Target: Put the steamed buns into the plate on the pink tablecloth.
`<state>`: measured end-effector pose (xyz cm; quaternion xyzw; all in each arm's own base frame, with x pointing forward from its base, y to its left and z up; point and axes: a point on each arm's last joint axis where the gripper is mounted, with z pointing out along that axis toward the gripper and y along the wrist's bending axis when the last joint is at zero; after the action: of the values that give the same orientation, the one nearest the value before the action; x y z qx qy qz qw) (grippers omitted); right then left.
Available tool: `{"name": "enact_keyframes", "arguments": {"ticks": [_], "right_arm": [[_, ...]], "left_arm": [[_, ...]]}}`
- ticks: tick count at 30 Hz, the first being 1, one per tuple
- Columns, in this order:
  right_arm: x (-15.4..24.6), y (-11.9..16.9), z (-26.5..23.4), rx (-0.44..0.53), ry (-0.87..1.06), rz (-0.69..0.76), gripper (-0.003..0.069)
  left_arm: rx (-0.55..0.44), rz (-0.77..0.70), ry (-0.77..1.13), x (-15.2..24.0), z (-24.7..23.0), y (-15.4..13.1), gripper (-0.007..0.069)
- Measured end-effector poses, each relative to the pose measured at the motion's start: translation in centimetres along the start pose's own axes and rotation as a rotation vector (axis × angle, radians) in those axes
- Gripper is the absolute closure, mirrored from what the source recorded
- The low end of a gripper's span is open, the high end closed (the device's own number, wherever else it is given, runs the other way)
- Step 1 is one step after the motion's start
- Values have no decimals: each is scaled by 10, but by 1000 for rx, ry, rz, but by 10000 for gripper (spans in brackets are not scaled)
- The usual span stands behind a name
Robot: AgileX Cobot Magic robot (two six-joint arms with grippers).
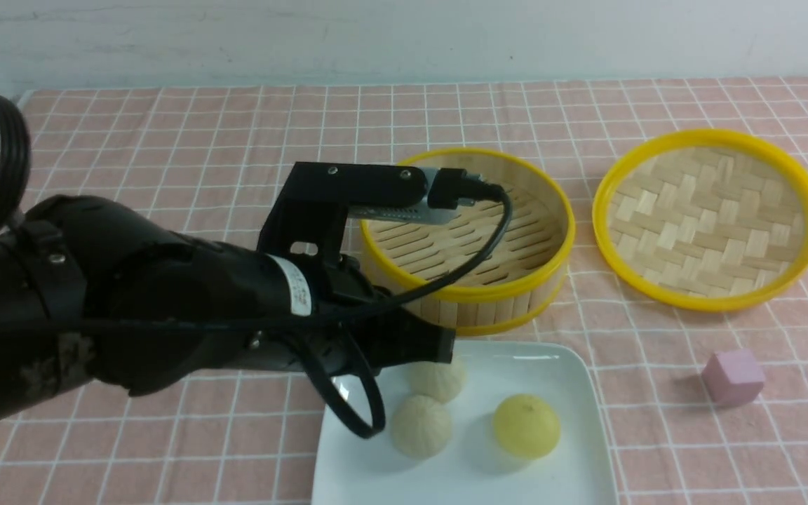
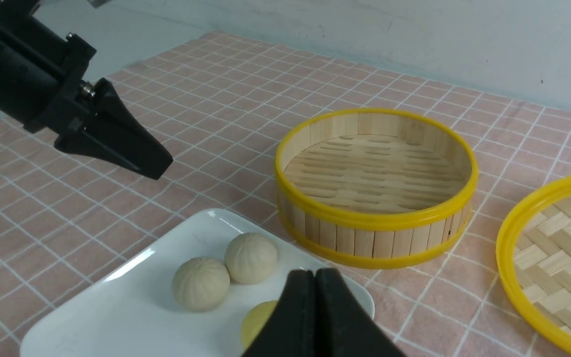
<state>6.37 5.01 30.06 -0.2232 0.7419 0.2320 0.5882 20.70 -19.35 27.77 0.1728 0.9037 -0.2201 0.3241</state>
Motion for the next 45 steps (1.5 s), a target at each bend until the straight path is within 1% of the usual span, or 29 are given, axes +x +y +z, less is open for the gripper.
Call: {"name": "enact_keyframes", "arguments": {"ticks": [16, 20, 22, 24, 28, 29, 31, 33, 34, 35, 36, 37, 40, 44, 45], "right_arm": [[0, 0, 0, 1, 2, -3, 659], [7, -1, -2, 0, -1, -3, 658], [12, -2, -3, 15, -6, 2, 657], [27, -8, -5, 83, -5, 19, 656], [62, -21, -13, 268, -25, 54, 653], [72, -25, -15, 328, -32, 65, 651], [88, -29, -15, 411, -23, 84, 650], [102, -33, -16, 483, -3, 96, 648], [105, -34, -16, 497, 0, 98, 647], [117, -38, -15, 555, 44, 99, 646], [122, -39, -15, 583, 62, 99, 646], [128, -41, -14, 598, 98, 94, 646], [129, -43, -14, 614, 91, 72, 645], [129, -43, -14, 614, 86, 68, 645], [128, -43, -14, 614, 85, 67, 644]], "left_arm": [[-4, 3, 7, 1, 0, 1, 616], [-5, 3, 12, 2, 1, 1, 613], [-5, 3, 11, 2, 1, 1, 610], [-6, 3, 12, 2, 1, 1, 610], [-6, 3, 14, 2, 1, 1, 610], [-5, 3, 10, 2, 0, 1, 610], [-1, 3, 2, 1, -4, 0, 610], [7, 7, -22, -1, -13, -1, 610], [8, 11, -30, -1, -17, -1, 610], [12, 29, -60, -3, -31, -1, 610], [12, 35, -68, -3, -37, -1, 610], [18, 45, -96, -4, -51, -2, 610], [28, 60, -145, -3, -81, -2, 610], [27, 84, -195, 6, -123, 2, 610], [23, 95, -216, 11, -140, 4, 610]]}}
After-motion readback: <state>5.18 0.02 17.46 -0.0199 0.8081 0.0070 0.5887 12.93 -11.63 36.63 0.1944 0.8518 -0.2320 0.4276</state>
